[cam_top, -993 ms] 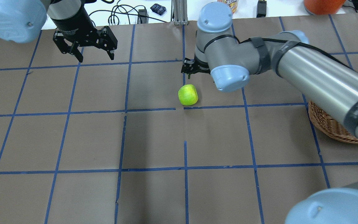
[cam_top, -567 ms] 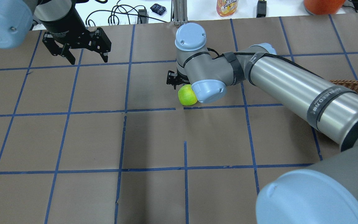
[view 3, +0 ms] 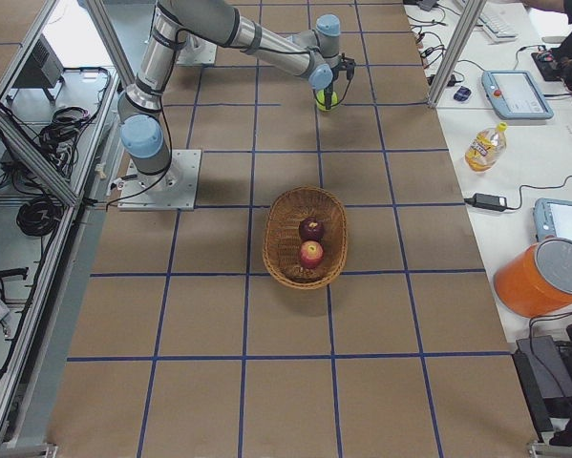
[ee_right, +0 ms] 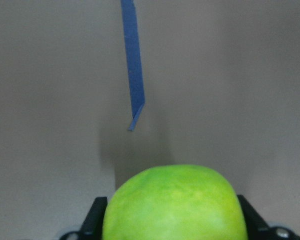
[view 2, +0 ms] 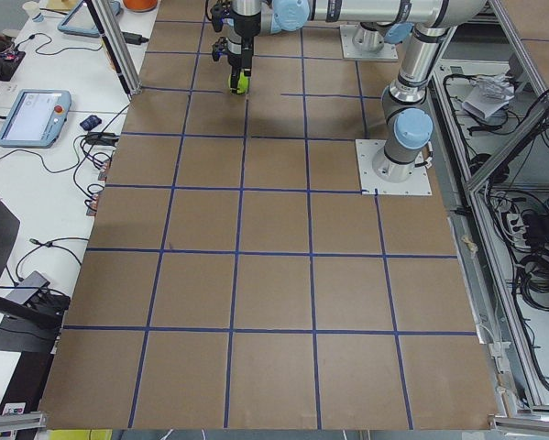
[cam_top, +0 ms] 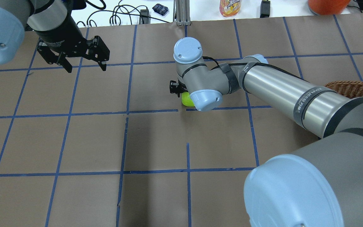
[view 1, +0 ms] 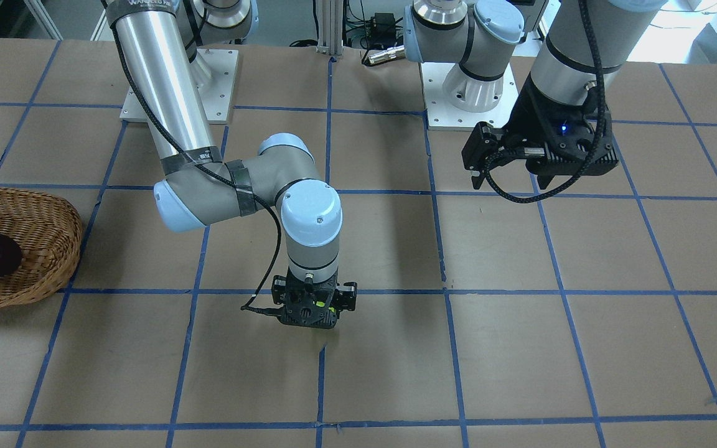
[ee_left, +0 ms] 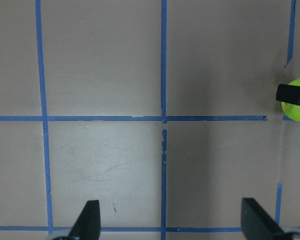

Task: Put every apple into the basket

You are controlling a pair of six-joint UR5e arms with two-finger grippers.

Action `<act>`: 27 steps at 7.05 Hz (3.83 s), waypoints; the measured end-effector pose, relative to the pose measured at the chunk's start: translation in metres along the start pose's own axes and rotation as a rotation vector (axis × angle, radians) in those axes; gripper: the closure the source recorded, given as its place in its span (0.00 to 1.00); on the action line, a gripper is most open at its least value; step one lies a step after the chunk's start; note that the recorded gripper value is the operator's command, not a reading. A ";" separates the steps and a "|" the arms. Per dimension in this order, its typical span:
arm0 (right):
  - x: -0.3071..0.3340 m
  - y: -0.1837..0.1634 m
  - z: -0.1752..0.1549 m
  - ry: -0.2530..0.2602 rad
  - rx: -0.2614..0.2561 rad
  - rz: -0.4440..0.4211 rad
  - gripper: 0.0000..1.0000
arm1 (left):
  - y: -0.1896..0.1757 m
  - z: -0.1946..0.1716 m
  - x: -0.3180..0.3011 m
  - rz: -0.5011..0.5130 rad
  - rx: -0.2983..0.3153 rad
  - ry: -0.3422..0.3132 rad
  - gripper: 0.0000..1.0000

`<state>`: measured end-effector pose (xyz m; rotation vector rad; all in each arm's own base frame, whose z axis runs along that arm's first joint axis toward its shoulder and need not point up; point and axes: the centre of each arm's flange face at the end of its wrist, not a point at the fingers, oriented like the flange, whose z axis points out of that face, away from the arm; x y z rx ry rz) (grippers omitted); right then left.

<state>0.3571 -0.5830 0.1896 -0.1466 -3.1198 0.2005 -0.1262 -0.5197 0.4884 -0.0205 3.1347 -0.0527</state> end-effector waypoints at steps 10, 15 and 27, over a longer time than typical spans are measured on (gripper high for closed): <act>0.512 0.009 -0.086 0.021 -0.075 -0.226 0.00 | 0.001 -0.001 -0.005 -0.011 0.002 -0.001 0.00; 0.541 0.006 -0.121 -0.009 -0.050 -0.268 0.00 | 0.001 -0.002 -0.005 -0.017 0.000 0.000 0.00; 0.215 0.021 -0.324 -0.051 -0.089 0.030 0.00 | 0.000 -0.010 -0.006 -0.020 0.010 0.001 0.00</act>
